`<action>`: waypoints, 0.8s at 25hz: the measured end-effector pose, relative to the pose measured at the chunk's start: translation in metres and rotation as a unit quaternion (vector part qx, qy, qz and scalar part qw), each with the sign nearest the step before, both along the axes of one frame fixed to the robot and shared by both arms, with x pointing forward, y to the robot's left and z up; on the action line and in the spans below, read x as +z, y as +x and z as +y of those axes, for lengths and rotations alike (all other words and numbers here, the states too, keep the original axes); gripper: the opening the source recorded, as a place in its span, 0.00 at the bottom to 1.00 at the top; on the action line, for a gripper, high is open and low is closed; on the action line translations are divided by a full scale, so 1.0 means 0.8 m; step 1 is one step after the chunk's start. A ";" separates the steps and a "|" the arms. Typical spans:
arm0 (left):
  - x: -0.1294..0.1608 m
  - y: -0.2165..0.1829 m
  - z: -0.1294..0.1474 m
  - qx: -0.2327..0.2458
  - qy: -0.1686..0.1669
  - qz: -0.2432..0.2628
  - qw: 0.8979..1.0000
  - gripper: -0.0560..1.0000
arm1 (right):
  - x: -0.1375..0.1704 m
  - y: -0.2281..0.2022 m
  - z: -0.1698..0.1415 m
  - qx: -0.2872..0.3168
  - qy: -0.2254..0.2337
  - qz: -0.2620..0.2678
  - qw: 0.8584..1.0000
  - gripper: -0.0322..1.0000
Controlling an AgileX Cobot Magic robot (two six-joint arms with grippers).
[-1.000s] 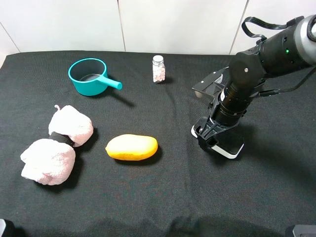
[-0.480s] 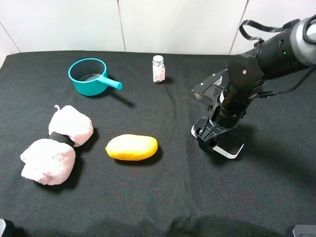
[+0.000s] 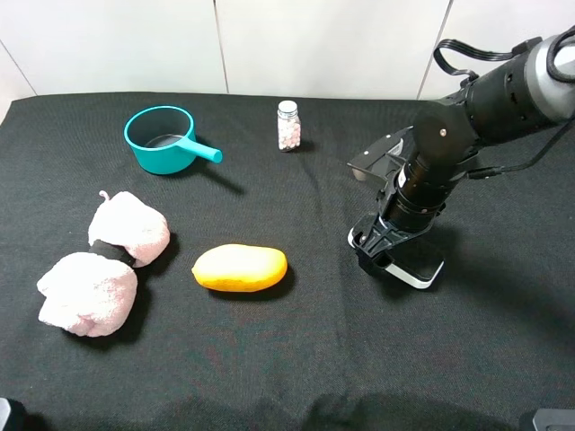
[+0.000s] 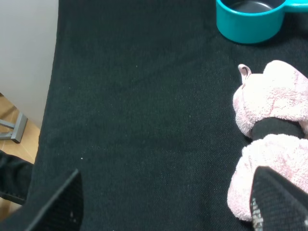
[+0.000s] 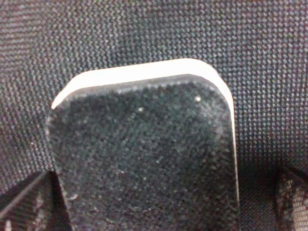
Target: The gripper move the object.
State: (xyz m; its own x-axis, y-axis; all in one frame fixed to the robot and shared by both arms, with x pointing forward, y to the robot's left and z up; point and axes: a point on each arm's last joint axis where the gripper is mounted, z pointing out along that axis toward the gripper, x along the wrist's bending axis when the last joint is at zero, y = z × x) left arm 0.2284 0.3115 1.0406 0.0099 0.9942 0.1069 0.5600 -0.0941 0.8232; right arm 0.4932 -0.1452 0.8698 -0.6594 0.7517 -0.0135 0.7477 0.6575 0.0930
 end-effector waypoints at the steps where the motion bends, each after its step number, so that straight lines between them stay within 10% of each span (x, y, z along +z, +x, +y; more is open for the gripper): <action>1: 0.000 0.000 0.000 0.000 0.000 0.000 1.000 0.78 | 0.000 0.000 0.000 0.000 0.000 0.000 1.000 0.70; 20: 0.000 0.000 0.000 0.000 0.000 0.000 1.000 0.78 | 0.000 0.000 0.000 0.000 0.000 0.000 1.000 0.53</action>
State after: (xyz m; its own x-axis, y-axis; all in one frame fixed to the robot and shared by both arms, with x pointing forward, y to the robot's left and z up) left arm 0.2284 0.3115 1.0406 0.0099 0.9942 0.1069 0.5600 -0.0941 0.8232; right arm 0.4932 -0.1452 0.8698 -0.6599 0.7512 -0.0141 0.7471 0.6581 0.0929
